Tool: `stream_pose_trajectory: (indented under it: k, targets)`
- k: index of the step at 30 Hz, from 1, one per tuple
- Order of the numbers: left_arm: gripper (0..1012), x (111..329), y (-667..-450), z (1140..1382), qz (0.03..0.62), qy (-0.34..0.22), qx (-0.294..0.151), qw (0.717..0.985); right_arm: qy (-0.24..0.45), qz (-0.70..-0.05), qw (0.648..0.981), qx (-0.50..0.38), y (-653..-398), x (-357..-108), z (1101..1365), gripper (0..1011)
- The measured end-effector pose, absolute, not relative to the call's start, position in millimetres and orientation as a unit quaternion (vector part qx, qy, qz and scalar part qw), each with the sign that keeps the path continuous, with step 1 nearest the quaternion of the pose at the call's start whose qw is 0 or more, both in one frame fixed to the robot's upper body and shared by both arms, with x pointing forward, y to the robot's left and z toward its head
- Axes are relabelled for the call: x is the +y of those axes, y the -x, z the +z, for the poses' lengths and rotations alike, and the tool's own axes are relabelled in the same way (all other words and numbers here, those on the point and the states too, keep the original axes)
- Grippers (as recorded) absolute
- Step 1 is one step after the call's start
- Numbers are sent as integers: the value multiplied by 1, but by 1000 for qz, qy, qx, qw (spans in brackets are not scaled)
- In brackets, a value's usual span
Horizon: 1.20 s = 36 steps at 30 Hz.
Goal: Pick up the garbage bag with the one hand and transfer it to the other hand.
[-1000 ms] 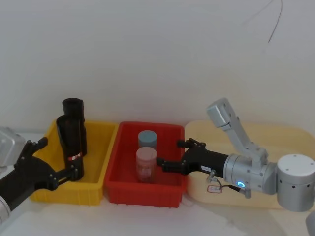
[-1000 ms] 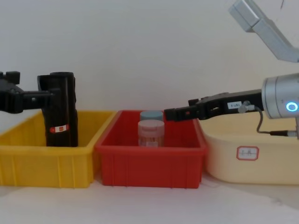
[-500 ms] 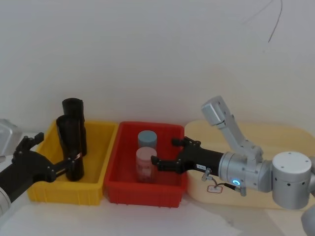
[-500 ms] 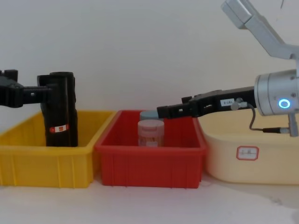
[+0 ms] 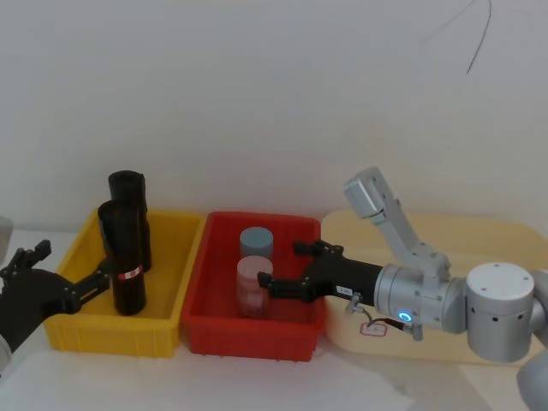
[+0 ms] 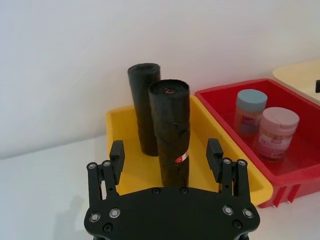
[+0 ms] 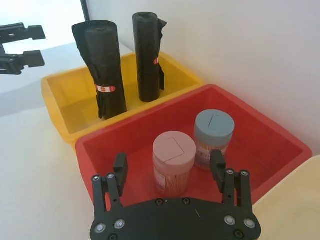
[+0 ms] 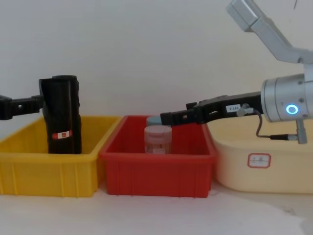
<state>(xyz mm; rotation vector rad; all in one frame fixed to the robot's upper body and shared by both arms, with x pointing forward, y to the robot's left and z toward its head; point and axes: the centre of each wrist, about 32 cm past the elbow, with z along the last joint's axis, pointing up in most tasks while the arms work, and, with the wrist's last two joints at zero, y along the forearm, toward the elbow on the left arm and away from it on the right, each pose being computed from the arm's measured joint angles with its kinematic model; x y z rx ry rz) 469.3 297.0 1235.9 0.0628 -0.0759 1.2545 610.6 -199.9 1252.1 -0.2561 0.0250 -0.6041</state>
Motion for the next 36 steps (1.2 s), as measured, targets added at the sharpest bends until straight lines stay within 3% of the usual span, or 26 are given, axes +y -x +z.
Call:
stream_pose_trajectory:
  k: [15,36]
  targets:
    - [1001,303,-491,1230,565,-23,-7,825,127,-288,949,15,-614,-193,1251,1001]
    - [1001,300,-529,1229,535,-41,-1,844,132,-277,952,17,-615,-186,1250,1001]
